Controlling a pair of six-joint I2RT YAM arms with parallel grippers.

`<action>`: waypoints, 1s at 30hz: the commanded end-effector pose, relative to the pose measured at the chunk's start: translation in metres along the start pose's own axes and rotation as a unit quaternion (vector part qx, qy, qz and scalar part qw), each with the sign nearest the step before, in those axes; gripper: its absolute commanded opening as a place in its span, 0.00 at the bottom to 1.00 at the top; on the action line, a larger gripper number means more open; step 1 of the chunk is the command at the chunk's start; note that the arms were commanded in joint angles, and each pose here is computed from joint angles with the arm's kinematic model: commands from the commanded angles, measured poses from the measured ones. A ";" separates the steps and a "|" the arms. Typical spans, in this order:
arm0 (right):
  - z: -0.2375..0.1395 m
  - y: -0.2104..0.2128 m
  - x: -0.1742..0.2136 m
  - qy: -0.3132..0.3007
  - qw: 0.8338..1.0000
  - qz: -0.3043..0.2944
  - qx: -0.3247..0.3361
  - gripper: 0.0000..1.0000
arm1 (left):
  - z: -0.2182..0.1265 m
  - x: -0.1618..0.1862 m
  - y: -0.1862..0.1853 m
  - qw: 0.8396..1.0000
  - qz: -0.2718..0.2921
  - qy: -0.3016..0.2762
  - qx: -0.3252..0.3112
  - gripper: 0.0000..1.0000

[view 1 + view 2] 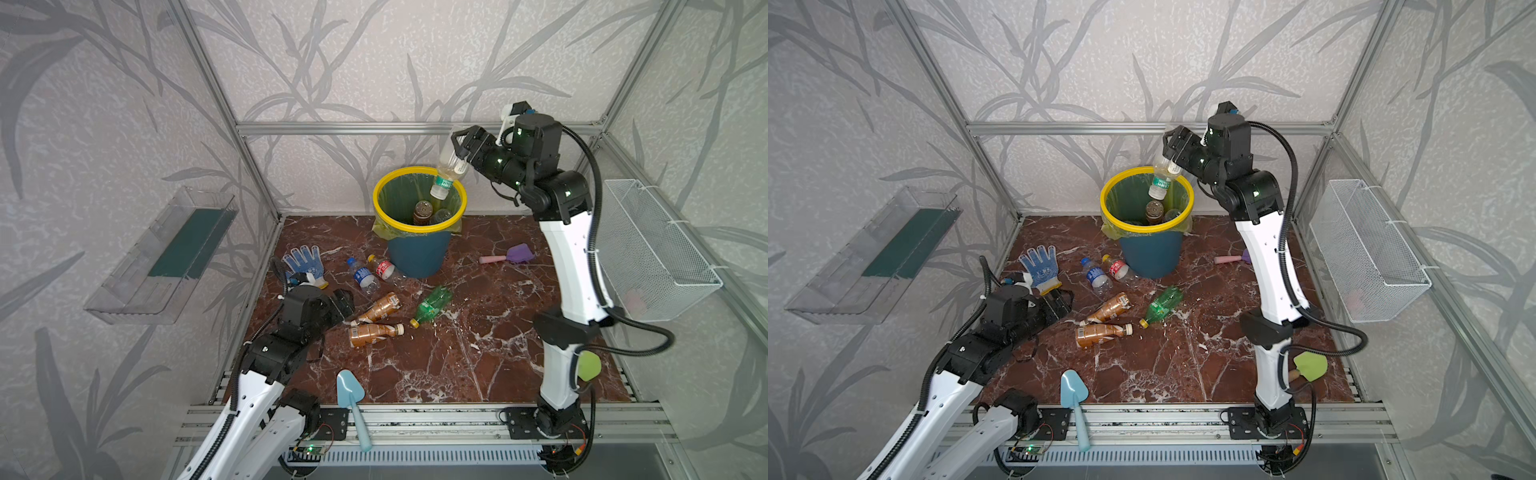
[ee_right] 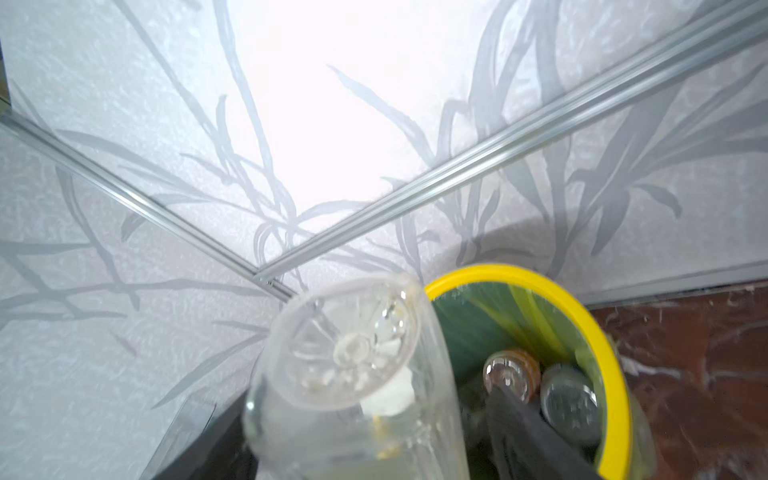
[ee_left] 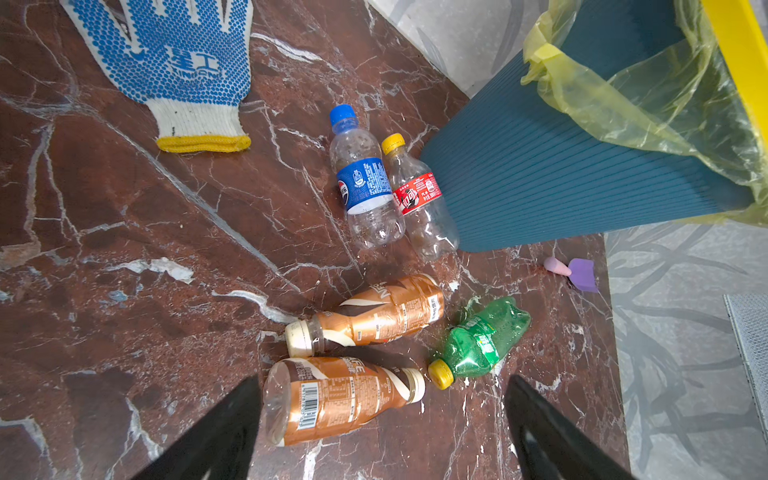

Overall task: Throw the plastic bottles in the bin
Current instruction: 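Swing the clear square bottle over the bin and open the right gripper, then return the right gripper to the table while the left gripper lowers toward the coffee bottles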

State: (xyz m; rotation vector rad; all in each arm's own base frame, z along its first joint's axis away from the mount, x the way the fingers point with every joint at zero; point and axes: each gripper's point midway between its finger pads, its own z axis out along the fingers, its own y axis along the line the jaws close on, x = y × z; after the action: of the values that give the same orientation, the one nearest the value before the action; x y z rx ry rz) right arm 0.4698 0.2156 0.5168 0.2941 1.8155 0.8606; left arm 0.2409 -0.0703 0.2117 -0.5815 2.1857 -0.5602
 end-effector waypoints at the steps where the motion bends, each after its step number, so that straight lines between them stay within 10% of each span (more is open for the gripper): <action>1: -0.031 -0.024 0.021 0.063 0.997 -0.013 0.052 0.91 | -0.014 -0.007 0.000 1.000 -0.010 -0.017 0.001 0.91; 8: -0.094 -0.060 0.031 0.036 0.996 -0.030 0.074 0.90 | -0.016 -0.007 0.004 1.000 -0.003 -0.016 -0.009 0.91; 20: -0.138 -0.212 0.219 0.196 0.962 0.036 0.187 0.87 | 0.003 0.011 0.013 0.999 -0.003 0.021 -0.026 0.91; 30: -0.162 -0.251 0.325 0.286 0.933 0.052 0.212 0.86 | 0.029 0.042 0.014 0.994 0.016 0.105 -0.025 0.91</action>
State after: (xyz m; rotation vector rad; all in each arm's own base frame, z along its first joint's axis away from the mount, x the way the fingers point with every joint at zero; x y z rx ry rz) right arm 0.2392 0.1431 0.1406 0.4446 2.5981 0.5894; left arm 0.2369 -0.0814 0.1714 -0.5695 2.3654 -0.5418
